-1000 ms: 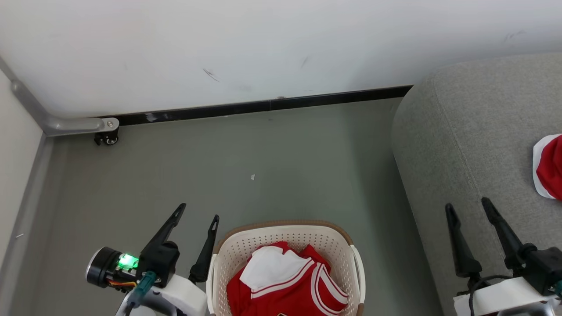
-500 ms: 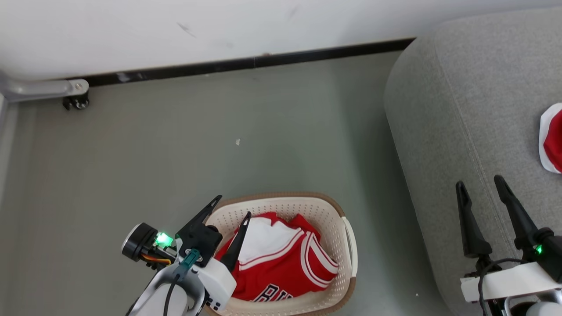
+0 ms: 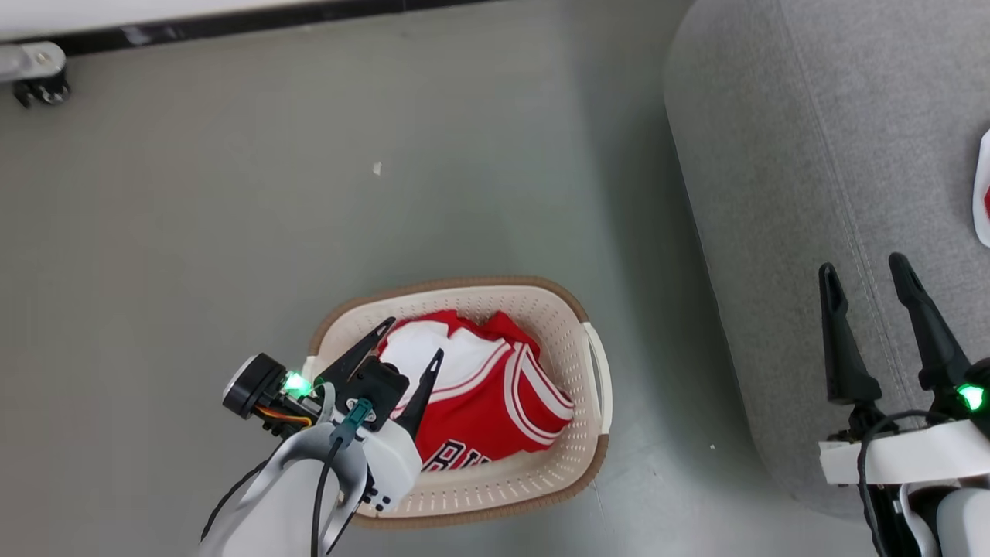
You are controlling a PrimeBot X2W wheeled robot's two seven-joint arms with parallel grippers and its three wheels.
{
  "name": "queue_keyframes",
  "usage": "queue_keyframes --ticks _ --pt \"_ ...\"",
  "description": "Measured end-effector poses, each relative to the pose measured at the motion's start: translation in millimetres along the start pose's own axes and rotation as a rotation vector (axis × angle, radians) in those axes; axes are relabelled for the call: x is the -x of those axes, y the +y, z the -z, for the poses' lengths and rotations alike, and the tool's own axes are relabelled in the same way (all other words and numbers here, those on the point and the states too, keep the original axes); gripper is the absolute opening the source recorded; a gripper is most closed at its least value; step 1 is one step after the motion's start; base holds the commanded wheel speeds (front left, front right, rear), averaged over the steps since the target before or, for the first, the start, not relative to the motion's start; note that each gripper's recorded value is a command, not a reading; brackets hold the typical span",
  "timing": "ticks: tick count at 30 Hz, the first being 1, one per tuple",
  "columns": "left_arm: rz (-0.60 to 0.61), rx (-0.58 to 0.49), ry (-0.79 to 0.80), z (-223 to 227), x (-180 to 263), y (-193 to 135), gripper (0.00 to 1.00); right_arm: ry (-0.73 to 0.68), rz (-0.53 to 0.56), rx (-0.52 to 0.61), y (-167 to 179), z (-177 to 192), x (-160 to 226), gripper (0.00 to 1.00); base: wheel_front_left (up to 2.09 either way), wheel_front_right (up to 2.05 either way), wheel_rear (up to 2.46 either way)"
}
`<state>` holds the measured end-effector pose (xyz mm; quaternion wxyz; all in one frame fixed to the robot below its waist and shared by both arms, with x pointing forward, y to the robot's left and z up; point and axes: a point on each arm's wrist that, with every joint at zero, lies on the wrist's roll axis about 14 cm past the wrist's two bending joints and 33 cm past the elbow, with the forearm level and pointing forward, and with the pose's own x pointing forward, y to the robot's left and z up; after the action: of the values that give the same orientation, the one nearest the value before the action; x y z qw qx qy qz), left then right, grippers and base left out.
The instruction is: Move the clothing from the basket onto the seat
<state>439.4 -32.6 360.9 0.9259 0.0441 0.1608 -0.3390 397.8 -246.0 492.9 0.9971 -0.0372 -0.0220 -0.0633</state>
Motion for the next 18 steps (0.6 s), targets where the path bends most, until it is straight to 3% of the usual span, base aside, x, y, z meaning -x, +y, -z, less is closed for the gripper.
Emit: queue_keyframes --ticks 18 --pt "0.102 0.015 0.139 71 -48 -14 1.00 0.003 0.067 0.029 -23 22 -44 1.00 0.00 0.00 0.00"
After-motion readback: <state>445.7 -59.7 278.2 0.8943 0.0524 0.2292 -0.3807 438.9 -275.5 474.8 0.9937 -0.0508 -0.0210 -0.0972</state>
